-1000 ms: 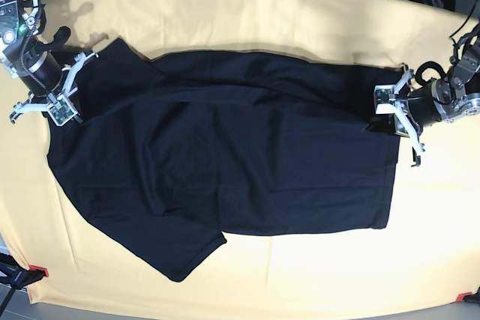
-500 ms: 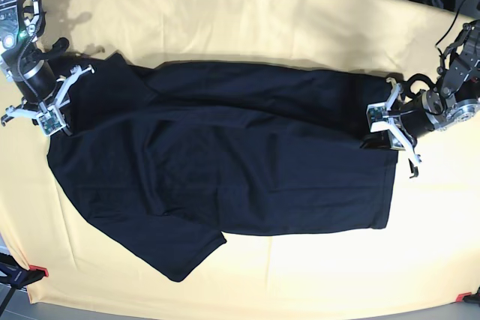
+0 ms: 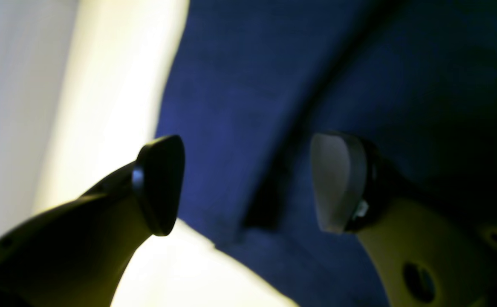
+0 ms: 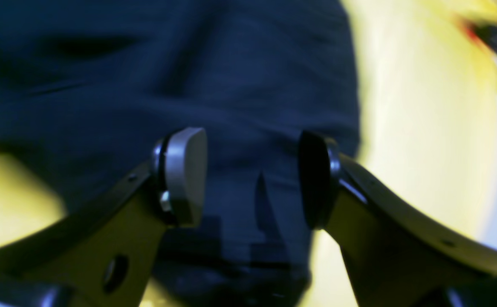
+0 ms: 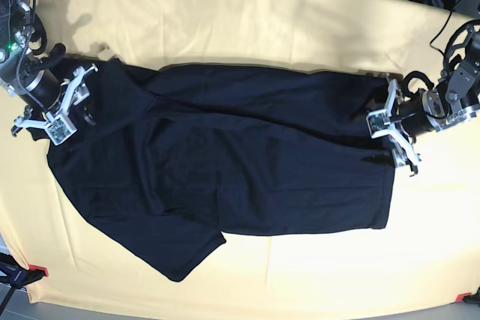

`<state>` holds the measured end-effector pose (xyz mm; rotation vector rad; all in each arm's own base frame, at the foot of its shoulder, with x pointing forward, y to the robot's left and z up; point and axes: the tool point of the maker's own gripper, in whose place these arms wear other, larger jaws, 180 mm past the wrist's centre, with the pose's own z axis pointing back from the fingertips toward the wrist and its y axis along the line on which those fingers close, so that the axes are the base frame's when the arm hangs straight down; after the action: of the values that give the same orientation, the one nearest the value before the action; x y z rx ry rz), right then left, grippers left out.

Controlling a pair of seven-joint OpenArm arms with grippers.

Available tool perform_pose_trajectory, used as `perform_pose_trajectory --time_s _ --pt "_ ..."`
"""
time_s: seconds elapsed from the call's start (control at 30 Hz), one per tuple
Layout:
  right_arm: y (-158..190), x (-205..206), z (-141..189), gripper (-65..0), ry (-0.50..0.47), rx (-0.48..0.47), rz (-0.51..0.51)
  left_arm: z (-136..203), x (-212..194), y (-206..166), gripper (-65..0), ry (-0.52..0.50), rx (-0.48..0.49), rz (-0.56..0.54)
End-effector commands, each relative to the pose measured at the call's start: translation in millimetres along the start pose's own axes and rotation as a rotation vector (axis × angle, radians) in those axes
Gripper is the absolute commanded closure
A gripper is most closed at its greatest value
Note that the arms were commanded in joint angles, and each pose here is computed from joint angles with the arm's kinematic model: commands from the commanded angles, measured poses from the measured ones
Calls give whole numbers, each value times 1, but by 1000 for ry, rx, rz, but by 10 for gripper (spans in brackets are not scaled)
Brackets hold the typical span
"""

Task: Fold the T-shirt properly
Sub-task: 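Lower the shirt edge and regrasp it with both grippers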

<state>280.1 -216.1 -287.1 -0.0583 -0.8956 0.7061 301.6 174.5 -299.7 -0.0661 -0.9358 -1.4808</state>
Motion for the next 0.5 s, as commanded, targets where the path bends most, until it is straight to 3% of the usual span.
perform_pose_trajectory --time_s 0.0,0.07,0.17,0.3,0.47 --pt "0 5 6 -360 -4 13 33 11 6 5 -460 -13 -23 -19" --pt "20 -2 11 -360 17 102 58 20 7 -14 -460 -14 -142 -28" --pt "45 -20 19 -360 78 210 109 32 8 -15 -460 -7 -169 -46" --pt "60 -47 26 -360 169 251 106 44 -10 -30 -460 59 -221 -62" --pt "69 -57 30 -360 193 271 83 52 -32 -59 -460 133 -300 -72"
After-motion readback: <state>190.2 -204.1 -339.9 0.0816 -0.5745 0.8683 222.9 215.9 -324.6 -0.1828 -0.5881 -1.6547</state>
